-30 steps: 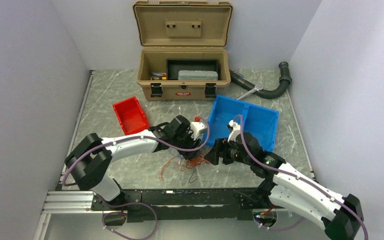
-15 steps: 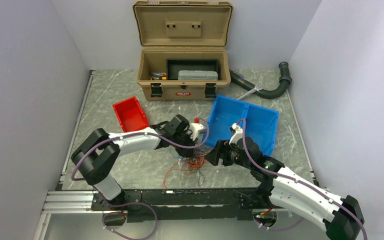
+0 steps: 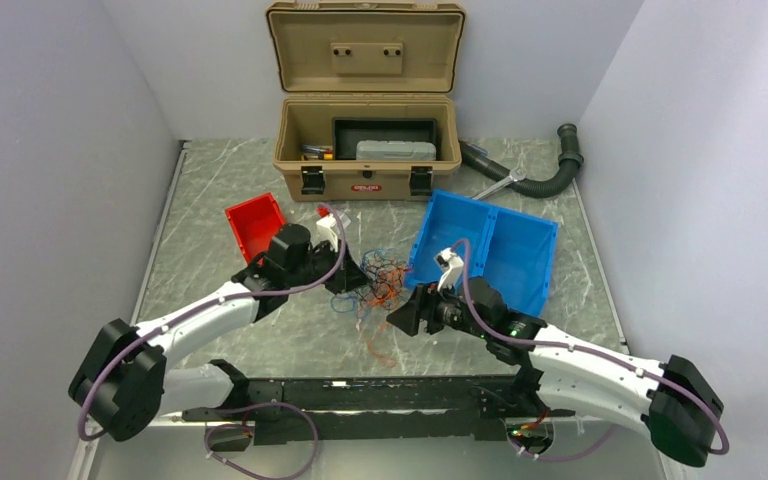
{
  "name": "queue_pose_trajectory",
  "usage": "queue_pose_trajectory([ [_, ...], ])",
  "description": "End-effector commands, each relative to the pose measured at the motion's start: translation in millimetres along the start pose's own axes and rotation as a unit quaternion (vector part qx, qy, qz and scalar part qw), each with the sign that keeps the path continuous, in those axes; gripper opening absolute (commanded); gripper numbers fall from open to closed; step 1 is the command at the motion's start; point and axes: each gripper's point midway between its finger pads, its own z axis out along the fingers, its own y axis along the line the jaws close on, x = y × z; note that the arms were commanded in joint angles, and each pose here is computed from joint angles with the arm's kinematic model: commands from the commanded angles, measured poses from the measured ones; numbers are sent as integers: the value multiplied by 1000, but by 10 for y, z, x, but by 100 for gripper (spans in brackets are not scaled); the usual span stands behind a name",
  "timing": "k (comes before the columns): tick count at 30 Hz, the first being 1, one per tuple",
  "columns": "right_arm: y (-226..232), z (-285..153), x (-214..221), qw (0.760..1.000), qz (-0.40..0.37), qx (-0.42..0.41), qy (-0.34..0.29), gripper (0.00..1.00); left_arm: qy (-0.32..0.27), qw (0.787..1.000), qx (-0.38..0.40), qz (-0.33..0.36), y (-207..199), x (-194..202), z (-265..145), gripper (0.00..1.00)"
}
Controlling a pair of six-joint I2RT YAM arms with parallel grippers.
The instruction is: Untangle the cables
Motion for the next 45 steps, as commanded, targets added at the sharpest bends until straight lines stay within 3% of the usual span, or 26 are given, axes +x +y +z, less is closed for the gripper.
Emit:
queue_pose_trajectory([
  [1, 211, 130, -287, 998, -28, -17, -56, 75, -58, 998, 21, -11, -192, -284, -79, 0],
  [4, 114, 161, -400, 996, -27, 16, -85, 75, -58, 998, 19, -3, -227, -304, -139, 0],
  [7, 190, 151, -502, 993, -36, -2, -112, 74, -64, 998, 22, 7, -278, -338, -199, 0],
  [17, 254, 232, -726, 990, -48, 14, -134, 72, -62, 997, 39, 22, -373, -339, -260, 0],
  [21, 288, 291, -835, 988, -40, 19, -149, 53, -59, 997, 51, 22, -411, -330, -258, 0],
  [25, 257, 384, -857, 989, -45, 46, -132, 8, -56, 997, 48, 24, -408, -323, -269, 0],
  [26, 216, 382, -867, 988, -45, 60, -131, 0, -59, 997, 40, 26, -390, -340, -285, 0],
  [31, -154, 92, -1084, 966, -38, 198, -162, 0, -92, 984, -152, -11, 278, -400, -574, 0],
  [37, -602, -569, -1385, 897, -47, 394, -196, 0, -149, 939, -304, -62, 922, -363, -1149, 0],
  [41, -750, -922, -1599, 861, -41, 459, -216, 0, -167, 914, -361, -85, 1135, -303, -1420, 0],
  [43, -761, -1031, -1689, 859, -33, 459, -223, 0, -178, 912, -358, -88, 1140, -305, -1463, 0],
  [45, -606, -985, -1773, 885, -62, 406, -217, 0, -188, 922, -329, -77, 1054, -352, -1424, 0],
])
